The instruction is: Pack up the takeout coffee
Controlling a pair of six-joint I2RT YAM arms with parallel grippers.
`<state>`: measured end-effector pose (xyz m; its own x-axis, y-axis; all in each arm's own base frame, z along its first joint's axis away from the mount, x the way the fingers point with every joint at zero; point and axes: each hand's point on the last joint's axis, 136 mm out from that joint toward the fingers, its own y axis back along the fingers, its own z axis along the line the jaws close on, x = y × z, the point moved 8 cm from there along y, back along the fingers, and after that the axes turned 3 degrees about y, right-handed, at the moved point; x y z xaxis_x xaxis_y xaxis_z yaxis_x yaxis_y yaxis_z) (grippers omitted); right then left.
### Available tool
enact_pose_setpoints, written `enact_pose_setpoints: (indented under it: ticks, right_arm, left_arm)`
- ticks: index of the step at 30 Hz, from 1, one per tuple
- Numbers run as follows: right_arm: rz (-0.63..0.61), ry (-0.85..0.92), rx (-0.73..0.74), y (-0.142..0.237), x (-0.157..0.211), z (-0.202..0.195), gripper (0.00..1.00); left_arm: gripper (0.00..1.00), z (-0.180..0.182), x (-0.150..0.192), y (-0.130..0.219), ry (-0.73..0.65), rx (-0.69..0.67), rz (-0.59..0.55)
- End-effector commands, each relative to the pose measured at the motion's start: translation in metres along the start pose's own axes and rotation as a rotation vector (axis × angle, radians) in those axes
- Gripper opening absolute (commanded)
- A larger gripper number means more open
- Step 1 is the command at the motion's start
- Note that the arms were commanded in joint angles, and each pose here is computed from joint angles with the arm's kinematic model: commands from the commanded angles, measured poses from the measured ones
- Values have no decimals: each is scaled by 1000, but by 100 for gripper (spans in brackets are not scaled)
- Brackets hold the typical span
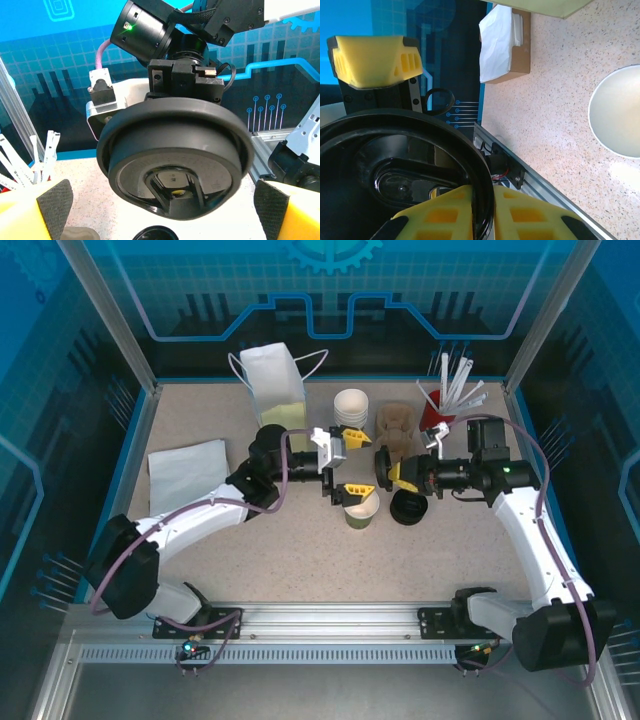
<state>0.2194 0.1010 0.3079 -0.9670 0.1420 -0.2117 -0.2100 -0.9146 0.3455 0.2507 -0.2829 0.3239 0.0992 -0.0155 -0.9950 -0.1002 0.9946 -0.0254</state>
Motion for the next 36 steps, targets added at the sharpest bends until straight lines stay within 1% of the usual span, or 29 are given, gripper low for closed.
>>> enact_pose_setpoints:
  ticks: [1, 9, 18, 36]
  right_arm:
    - [17, 33, -37, 0, 0, 15, 15]
    - [26, 39, -37, -4, 0, 17, 15]
    - [41, 49, -38, -9, 2, 20, 15]
    - [86, 47, -15, -22, 5, 16, 17]
  left_arm:
    - [95, -2, -11, -7, -53, 48, -28]
    - [89, -1, -9, -11, -42, 56, -14]
    - [90, -2, -5, -14, -36, 61, 5]
    - [82, -3, -5, -19, -41, 83, 18]
